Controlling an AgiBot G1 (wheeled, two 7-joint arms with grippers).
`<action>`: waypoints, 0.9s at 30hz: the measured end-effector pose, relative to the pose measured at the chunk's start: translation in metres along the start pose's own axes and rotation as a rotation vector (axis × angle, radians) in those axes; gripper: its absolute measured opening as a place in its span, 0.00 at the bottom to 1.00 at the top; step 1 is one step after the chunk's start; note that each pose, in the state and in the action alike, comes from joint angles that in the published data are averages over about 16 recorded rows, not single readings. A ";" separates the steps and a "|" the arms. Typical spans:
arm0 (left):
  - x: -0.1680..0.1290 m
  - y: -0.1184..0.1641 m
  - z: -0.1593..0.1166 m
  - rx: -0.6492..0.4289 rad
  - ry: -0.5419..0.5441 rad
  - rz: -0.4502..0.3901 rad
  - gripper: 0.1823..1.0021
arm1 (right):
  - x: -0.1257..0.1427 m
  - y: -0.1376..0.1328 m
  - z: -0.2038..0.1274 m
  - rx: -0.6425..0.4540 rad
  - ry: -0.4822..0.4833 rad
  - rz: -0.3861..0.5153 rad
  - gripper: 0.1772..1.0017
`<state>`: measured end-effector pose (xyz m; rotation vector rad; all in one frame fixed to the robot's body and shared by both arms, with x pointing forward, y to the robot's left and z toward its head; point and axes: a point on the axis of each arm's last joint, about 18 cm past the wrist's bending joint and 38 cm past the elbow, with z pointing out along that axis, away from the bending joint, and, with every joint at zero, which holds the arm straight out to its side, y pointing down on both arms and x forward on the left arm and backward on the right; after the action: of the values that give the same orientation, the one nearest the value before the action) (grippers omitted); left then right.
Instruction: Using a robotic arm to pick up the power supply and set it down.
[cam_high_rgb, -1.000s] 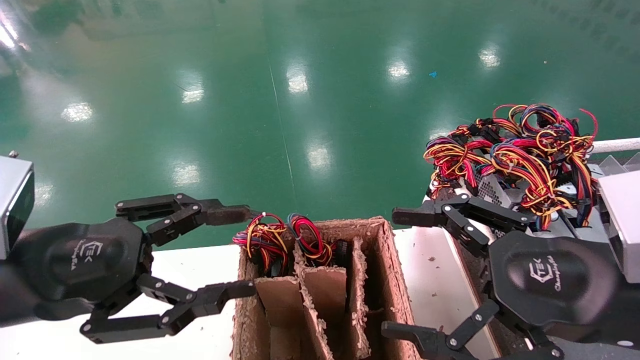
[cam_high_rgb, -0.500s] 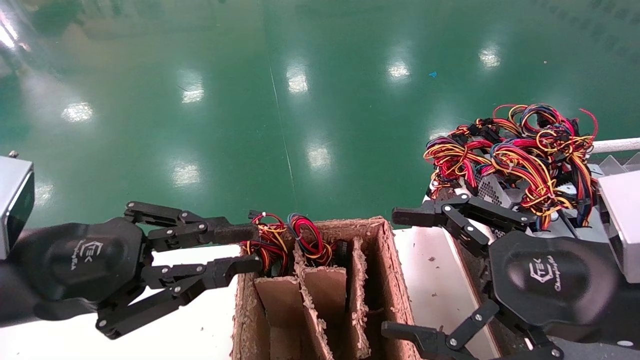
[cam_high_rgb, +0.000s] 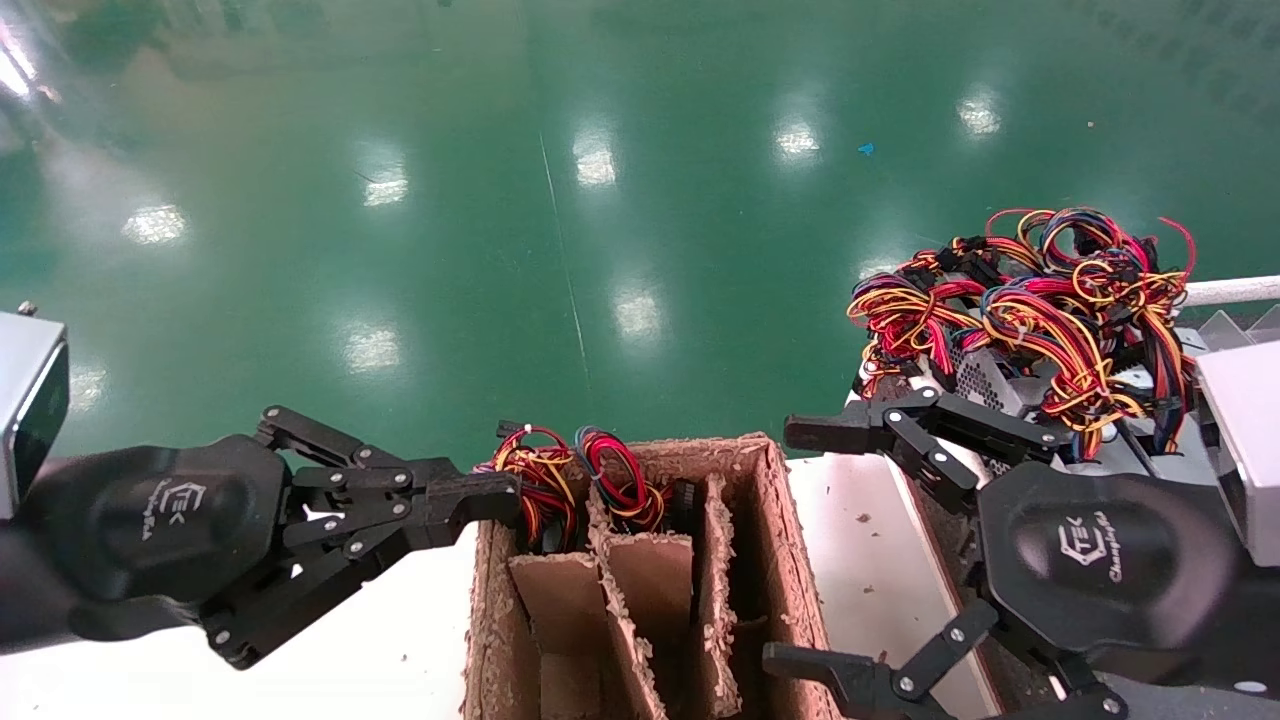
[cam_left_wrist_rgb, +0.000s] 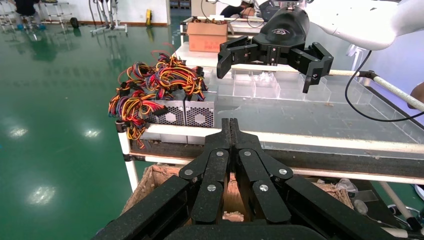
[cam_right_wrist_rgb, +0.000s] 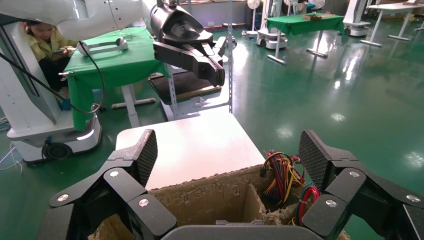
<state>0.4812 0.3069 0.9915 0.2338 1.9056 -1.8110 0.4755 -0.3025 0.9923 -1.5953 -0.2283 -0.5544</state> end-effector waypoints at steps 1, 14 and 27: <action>0.000 0.000 0.000 0.000 0.000 0.000 0.06 | 0.000 0.000 0.000 0.000 0.000 0.000 1.00; 0.000 0.000 0.000 0.000 0.000 0.000 0.07 | 0.018 0.020 0.005 -0.051 0.057 0.025 1.00; 0.000 0.000 0.000 0.000 0.000 0.000 0.30 | 0.066 0.072 0.036 -0.203 0.124 0.071 1.00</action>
<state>0.4812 0.3069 0.9915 0.2339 1.9056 -1.8111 0.5736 -0.2874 0.9605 -1.7507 -0.0224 -0.6341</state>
